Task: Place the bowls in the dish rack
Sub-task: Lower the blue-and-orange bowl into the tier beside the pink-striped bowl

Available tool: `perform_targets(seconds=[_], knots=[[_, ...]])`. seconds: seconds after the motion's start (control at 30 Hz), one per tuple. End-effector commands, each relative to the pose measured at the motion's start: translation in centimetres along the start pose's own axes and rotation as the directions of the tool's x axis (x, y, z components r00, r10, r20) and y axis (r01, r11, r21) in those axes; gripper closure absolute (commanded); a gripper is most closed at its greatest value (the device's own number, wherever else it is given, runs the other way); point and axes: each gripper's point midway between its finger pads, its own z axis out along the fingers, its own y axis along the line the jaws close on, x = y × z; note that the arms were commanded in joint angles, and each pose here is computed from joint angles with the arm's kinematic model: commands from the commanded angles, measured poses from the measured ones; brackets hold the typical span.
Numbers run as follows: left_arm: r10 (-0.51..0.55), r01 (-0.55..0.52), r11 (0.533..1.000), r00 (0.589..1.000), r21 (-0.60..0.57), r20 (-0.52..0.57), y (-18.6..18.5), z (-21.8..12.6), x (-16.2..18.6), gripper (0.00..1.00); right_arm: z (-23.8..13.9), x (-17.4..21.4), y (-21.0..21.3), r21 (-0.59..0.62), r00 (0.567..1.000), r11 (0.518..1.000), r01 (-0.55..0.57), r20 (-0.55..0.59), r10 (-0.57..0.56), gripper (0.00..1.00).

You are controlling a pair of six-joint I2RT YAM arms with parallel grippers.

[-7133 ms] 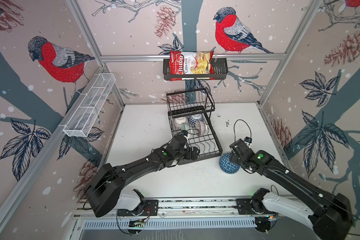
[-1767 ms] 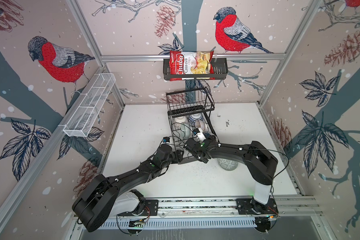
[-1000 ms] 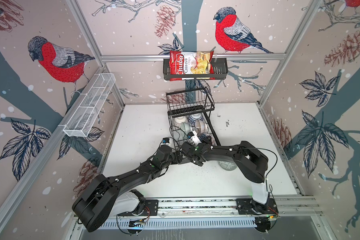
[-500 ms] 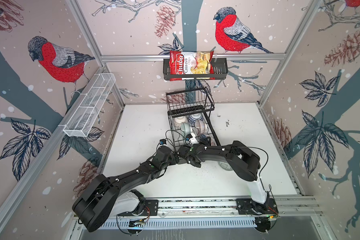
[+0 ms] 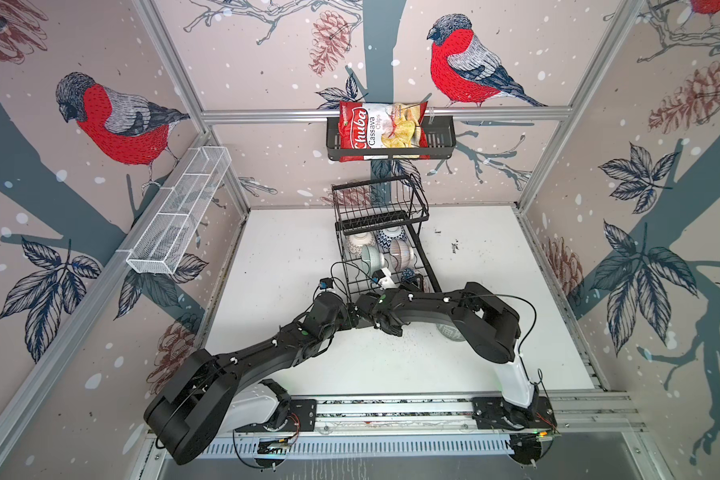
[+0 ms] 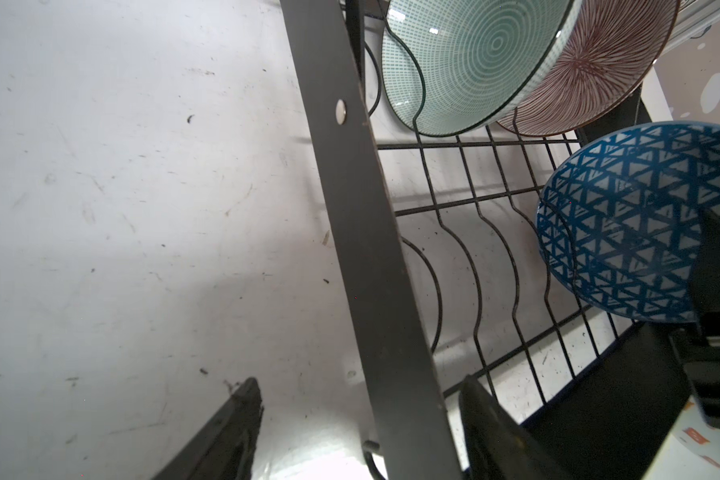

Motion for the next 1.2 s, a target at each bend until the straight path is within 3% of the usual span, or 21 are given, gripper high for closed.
perform_targets(seconds=[0.0,0.33,1.17], knots=[[0.013,-0.018,0.989,0.999,0.144,0.038,-3.3,-0.4,-1.5,0.26,-0.6,-0.6,1.5,-0.071,0.998,0.995,-0.066,0.005,0.066,0.54],[0.014,-0.02,0.989,0.999,0.145,0.04,-3.4,-0.5,-1.6,0.26,-0.8,-1.1,1.1,-0.081,0.995,0.992,-0.094,0.015,0.096,0.31],[0.023,-0.032,0.993,0.996,0.11,0.083,-3.2,-2.0,-3.0,0.26,-2.6,-4.6,-1.4,-0.273,0.942,0.913,-0.304,0.06,0.331,0.29]])
